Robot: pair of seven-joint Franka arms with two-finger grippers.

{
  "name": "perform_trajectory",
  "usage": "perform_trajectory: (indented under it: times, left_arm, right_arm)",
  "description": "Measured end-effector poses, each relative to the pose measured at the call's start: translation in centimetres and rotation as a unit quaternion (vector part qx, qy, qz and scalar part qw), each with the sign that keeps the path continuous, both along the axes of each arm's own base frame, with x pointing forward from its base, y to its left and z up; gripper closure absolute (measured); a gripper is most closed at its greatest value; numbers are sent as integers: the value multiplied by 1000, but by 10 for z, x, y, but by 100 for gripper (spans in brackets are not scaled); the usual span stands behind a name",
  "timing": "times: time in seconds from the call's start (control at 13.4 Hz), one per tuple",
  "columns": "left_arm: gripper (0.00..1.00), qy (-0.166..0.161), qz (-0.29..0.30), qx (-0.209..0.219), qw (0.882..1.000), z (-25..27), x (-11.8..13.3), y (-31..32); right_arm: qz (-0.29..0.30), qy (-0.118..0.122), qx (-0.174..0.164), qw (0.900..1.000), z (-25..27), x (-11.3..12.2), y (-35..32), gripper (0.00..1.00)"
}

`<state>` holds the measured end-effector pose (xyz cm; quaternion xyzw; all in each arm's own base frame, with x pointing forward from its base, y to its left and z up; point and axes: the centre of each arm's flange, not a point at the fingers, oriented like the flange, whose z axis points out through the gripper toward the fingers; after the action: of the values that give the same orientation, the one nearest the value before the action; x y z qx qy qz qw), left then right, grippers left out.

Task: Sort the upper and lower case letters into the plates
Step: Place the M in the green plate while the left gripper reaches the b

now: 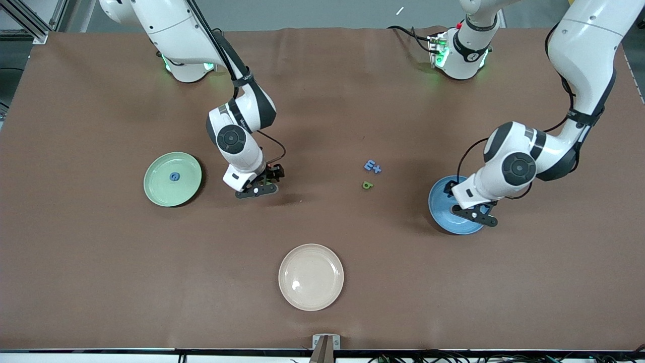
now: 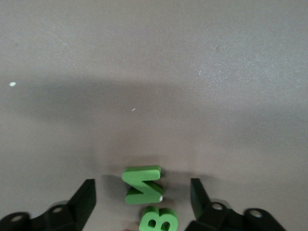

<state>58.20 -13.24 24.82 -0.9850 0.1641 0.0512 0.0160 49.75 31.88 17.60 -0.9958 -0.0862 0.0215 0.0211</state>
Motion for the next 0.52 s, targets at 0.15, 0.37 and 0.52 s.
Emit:
perform_trajectory:
  times: [0.15, 0.37, 0.52]
  left_arm:
    - [0, -8, 39, 0, 999, 19, -7, -40]
    - [0, -17, 70, -1, 997, 27, -24, -105]
    - [0, -18, 84, -6, 996, 26, -40, -157]
  right_arm:
    - [1, -1, -2, 1000, -6, 0, -1, 23]
    - [2, -4, 1, 1000, -2, 1, 1, 51]
    - [2, -4, 1, 1000, 0, 1, 1, 61]
